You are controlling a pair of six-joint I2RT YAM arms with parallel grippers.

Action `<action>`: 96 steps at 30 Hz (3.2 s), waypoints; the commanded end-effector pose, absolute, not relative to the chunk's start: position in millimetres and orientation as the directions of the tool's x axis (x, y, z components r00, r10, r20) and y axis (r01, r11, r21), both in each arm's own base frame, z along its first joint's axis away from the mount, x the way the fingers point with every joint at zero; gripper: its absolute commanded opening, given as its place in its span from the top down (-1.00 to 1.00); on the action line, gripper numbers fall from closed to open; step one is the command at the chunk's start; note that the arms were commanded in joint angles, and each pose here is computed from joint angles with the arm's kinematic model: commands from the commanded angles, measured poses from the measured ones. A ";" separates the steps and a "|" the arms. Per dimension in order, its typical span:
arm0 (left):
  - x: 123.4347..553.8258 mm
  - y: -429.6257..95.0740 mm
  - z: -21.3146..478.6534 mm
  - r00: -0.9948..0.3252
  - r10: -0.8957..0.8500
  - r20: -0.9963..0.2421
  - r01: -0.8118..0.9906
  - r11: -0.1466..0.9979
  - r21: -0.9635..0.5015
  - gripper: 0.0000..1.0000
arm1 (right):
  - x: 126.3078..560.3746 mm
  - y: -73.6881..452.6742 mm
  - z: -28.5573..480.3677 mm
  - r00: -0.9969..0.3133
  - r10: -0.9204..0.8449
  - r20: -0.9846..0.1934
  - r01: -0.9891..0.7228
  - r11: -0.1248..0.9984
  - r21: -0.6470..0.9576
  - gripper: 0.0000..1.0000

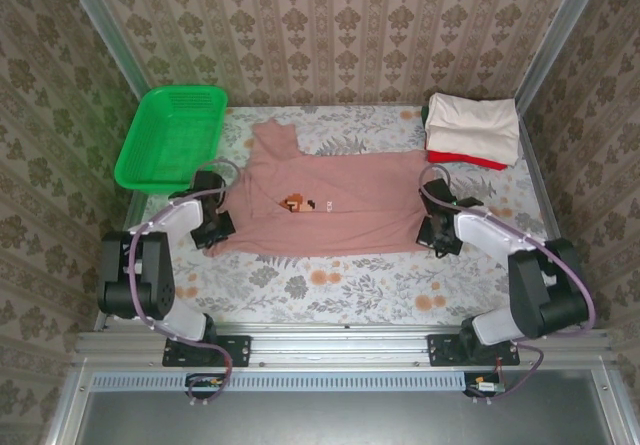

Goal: Fold and stack the t-shirts

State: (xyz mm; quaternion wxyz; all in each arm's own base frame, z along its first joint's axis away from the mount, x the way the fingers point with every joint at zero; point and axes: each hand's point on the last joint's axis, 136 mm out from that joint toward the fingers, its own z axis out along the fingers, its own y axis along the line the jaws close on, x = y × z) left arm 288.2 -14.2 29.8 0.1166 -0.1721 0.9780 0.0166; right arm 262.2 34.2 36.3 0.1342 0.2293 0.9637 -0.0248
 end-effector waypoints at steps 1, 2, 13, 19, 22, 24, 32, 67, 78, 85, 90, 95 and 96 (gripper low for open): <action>276.4 -4.4 34.8 -0.914 -0.329 -0.238 -0.343 0.939 0.019 1.00 | 227.1 19.0 35.1 -0.862 0.450 -0.233 0.474 0.878 -0.062 0.97; 274.3 -4.7 34.9 -0.913 -0.333 -0.235 -0.346 0.938 0.015 1.00 | 221.1 17.1 32.5 -0.862 0.452 -0.229 0.478 0.876 -0.069 0.93; 271.0 0.9 76.0 -0.889 -0.335 -0.312 -0.357 0.934 0.017 -0.30 | 230.0 15.5 74.6 -0.857 0.413 -0.308 0.443 0.896 -0.032 0.09; 306.1 -39.3 115.2 -0.875 -0.216 -0.434 -0.225 0.974 -0.031 -0.37 | 289.3 30.0 93.9 -0.842 0.358 -0.403 0.368 0.928 0.056 0.03; 328.9 -71.8 117.9 -0.897 -0.120 -0.425 -0.129 0.992 -0.006 -0.33 | 315.4 33.6 82.8 -0.861 0.341 -0.377 0.352 0.935 0.042 0.04; 340.6 -89.4 107.3 -0.913 -0.083 -0.400 -0.087 0.996 -0.009 -0.32 | 327.9 33.9 74.5 -0.864 0.346 -0.366 0.353 0.934 0.051 0.04; 365.8 -108.1 51.9 -0.957 -0.057 -0.284 -0.066 0.998 0.021 -0.12 | 348.7 36.4 42.7 -0.883 0.362 -0.300 0.358 0.931 0.068 0.09; 256.3 -51.6 183.2 -0.815 -0.143 -0.562 -0.165 0.986 -0.012 1.00 | 264.2 45.9 121.5 -0.808 0.324 -0.492 0.239 0.944 0.229 1.00; 195.9 -46.4 179.6 -0.817 -0.097 -0.569 -0.130 0.991 0.019 1.00 | 231.2 50.4 130.7 -0.784 0.322 -0.531 0.198 0.940 0.278 1.00; 183.0 -41.4 194.8 -0.799 -0.091 -0.595 -0.130 0.991 0.023 1.00 | 226.3 56.6 134.9 -0.779 0.321 -0.538 0.181 0.937 0.298 1.00; 168.2 -35.4 204.4 -0.788 -0.089 -0.609 -0.125 0.992 0.017 1.00 | 221.3 60.7 142.6 -0.759 0.339 -0.556 0.173 0.928 0.329 1.00; 161.4 -46.4 195.2 -0.801 -0.057 -0.596 -0.081 0.997 0.014 1.00 | 214.7 60.1 139.3 -0.751 0.343 -0.565 0.176 0.928 0.329 0.99; 163.0 -47.0 195.2 -0.794 -0.051 -0.606 -0.080 0.997 0.022 1.00 | 214.5 56.2 137.5 -0.744 0.349 -0.570 0.192 0.929 0.318 0.96</action>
